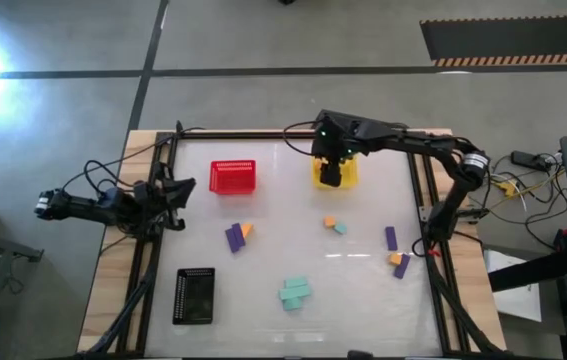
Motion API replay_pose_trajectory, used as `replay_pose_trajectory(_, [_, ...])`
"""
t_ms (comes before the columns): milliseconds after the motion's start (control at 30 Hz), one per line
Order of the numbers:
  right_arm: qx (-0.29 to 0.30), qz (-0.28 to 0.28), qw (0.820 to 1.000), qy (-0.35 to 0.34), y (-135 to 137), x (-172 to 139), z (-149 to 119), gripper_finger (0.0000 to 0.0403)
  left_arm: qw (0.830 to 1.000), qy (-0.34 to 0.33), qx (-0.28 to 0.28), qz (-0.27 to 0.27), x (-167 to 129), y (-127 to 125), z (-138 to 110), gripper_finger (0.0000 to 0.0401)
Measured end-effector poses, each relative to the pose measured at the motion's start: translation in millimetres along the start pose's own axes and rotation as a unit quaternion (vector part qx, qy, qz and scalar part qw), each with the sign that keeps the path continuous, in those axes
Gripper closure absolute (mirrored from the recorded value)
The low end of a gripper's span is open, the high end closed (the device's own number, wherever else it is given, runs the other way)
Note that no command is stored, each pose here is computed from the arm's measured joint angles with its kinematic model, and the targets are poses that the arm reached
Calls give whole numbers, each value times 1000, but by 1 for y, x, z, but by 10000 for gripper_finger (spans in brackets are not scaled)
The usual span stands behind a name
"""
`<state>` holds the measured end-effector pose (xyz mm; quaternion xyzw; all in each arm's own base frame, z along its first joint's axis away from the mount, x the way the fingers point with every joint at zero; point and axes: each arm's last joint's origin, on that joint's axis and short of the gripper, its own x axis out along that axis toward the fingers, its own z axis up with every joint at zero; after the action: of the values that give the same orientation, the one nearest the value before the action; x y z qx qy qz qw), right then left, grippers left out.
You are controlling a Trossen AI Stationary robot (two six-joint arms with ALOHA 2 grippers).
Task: Sort & place blocks by color
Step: Put the purple block into the black bin
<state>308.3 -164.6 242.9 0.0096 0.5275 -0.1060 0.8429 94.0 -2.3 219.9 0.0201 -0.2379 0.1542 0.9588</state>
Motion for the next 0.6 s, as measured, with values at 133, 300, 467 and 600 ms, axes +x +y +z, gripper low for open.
replay_pose_trajectory(133, [5,13,999,-29,31,-23,0,203,999,16,-35,-2,2,-2,-4,389])
replay_pose_trajectory(300, [-17,41,994,-96,81,-43,-4,202,997,50,-60,2,6,-5,-12,389])
replay_pose_trajectory(467, [-45,29,984,-170,123,-53,-21,202,993,78,-87,17,20,-10,-10,389])
replay_pose_trajectory(600, [-59,5,973,-221,145,-60,-37,202,989,102,-104,19,32,-15,-10,389])
